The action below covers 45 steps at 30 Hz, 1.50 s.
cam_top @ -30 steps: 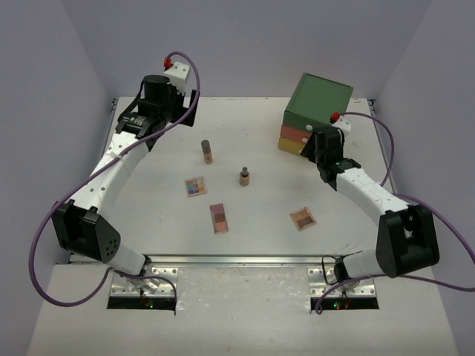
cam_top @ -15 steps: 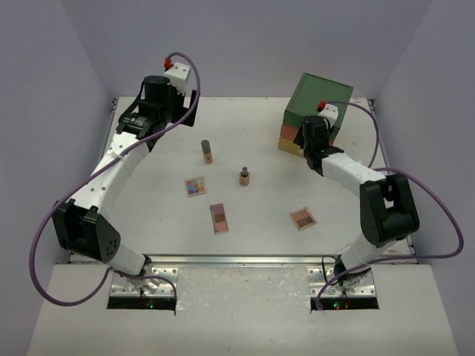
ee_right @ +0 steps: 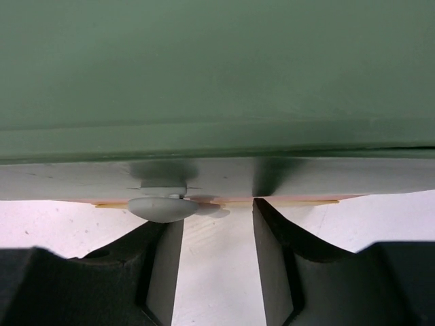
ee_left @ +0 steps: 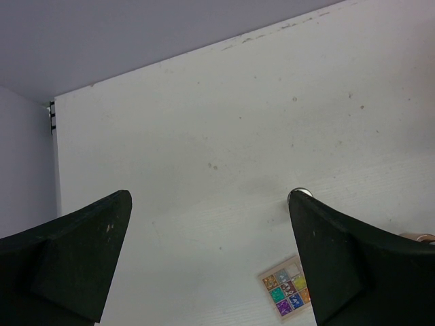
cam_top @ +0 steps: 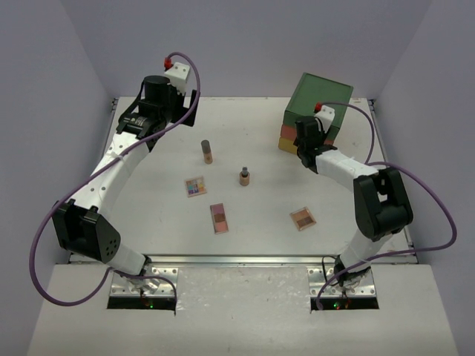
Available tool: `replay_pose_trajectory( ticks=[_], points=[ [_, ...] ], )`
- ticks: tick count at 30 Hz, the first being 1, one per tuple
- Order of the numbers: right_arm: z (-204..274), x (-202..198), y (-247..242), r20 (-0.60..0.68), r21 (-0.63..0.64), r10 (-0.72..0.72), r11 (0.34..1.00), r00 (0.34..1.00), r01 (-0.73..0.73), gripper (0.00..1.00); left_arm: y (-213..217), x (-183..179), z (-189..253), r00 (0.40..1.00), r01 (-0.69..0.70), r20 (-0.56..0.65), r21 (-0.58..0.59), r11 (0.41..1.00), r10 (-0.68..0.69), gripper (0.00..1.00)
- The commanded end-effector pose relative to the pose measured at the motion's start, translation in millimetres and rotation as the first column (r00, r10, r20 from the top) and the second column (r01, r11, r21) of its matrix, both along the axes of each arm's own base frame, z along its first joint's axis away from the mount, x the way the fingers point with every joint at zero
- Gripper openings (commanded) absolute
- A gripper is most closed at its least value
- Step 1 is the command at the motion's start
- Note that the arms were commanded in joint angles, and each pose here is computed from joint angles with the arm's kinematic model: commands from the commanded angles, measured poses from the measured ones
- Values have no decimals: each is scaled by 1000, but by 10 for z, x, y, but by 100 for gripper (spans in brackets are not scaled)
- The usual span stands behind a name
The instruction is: Organize the makeup
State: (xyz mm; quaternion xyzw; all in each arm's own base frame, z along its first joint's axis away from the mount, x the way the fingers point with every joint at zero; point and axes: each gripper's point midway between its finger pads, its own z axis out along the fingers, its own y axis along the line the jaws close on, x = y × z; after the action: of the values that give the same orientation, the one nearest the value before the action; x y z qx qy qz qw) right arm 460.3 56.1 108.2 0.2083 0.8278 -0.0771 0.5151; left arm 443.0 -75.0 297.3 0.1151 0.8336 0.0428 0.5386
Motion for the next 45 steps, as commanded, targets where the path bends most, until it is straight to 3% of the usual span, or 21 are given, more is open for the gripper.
replay_pose_trajectory(
  ticks=[1,6,19,27,29,37,45],
  points=[
    [175,108,-62,55,-11,-66,998,996,67,44,41,54,140,998,-7,56,-9,1000,7,98],
    [233,191,-41,77,-33,-37,999,996,39,39,50,47,148,998,-10,57,-6,1000,10,98],
    [144,238,-12,50,-25,-36,999,998,37,38,75,49,169,998,-20,61,7,1000,19,99],
    [212,293,-43,65,-62,-26,998,998,31,5,79,50,168,998,-21,61,9,1000,20,99],
    [214,276,-40,67,-58,-18,998,998,22,0,88,52,164,998,-23,61,11,1000,22,99],
    [174,42,51,54,2,-7,1000,999,7,0,91,52,154,998,-24,60,14,1000,23,100],
    [182,-459,389,67,19,39,999,997,-40,0,78,48,110,998,-18,54,10,1000,17,100]
  ],
)
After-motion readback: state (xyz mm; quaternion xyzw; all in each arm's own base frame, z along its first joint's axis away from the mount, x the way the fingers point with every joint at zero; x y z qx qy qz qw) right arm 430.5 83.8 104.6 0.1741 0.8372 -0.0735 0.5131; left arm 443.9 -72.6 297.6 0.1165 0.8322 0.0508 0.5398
